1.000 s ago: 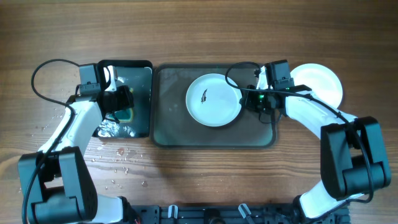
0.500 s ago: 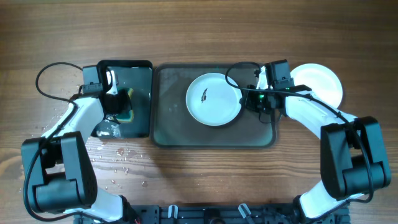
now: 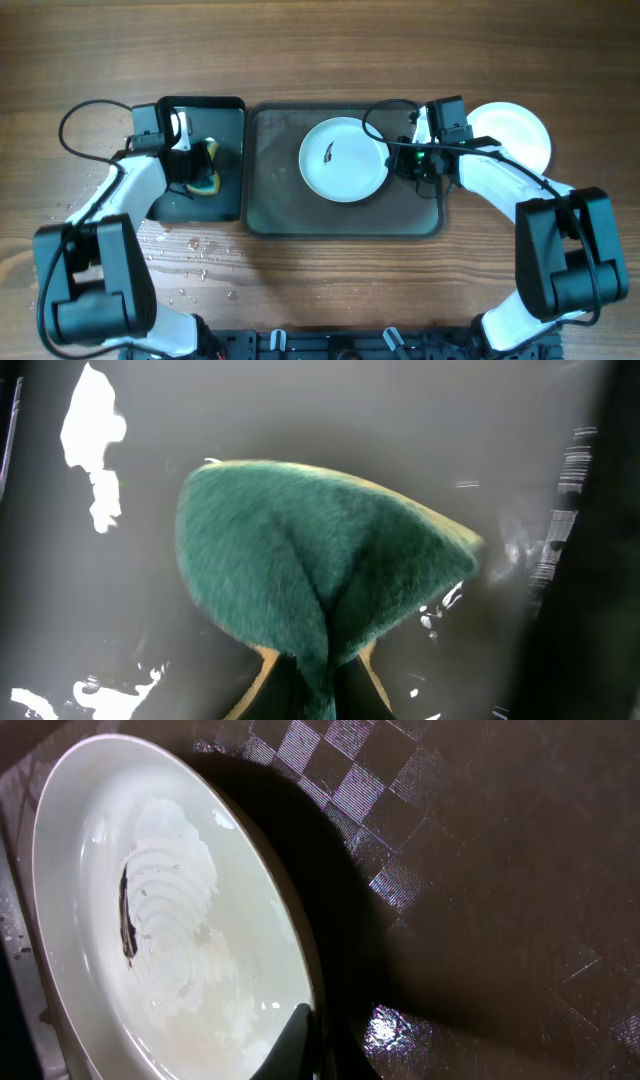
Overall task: Clean dirty plates on tray and stack at the side
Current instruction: 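Dip the sponge into the black tray's water with the left gripper, then carry the wet sponge with the left gripper onto the stained plate, then scrub the plate with the sponge while the right gripper holds its rim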
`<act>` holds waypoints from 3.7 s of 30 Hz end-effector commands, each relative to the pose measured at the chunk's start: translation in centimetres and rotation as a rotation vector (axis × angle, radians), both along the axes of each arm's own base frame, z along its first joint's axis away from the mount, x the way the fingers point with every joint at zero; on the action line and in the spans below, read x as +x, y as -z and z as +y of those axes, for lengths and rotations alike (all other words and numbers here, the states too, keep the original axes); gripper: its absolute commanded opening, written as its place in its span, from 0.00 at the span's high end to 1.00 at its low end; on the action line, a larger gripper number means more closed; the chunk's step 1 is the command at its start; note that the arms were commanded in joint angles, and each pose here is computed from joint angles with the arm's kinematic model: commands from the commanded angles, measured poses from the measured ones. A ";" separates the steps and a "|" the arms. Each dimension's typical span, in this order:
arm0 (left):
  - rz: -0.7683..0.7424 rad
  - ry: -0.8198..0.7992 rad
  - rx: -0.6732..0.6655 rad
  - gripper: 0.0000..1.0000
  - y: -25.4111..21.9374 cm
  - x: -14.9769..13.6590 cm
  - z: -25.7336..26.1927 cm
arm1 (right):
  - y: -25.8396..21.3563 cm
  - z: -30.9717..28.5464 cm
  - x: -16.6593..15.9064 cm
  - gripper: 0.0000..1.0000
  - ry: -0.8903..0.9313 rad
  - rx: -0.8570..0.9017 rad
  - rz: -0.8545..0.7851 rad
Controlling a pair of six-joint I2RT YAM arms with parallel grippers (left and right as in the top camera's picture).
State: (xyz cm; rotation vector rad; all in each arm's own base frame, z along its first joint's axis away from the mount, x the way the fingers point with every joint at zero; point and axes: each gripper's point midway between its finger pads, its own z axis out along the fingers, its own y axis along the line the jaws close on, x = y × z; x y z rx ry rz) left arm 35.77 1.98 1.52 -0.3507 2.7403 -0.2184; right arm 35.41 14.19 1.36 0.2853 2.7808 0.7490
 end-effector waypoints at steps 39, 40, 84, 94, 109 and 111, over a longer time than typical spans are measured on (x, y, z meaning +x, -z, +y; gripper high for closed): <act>-0.457 0.169 0.043 0.96 -16.2 1.8 -1.6 | 0.9 0.0 0.2 0.96 0.006 0.003 0.008; -0.454 0.169 0.042 0.96 -16.2 1.8 -1.6 | 0.8 0.0 0.2 0.96 0.006 0.003 0.008; -0.093 0.159 -0.116 0.96 -14.3 5.3 -17.1 | 0.7 2.5 -0.3 0.96 -0.018 0.008 0.001; 0.003 0.234 -0.116 0.96 -8.9 4.5 -22.7 | 0.7 2.5 -0.3 0.96 -0.018 0.008 0.002; 0.090 0.232 -0.083 0.96 -4.2 4.5 -22.8 | 0.7 2.5 -0.3 0.96 -0.018 0.008 0.002; 0.095 0.232 -0.081 0.96 -3.7 4.6 -22.8 | 0.7 2.5 -0.3 0.96 -0.019 0.008 0.002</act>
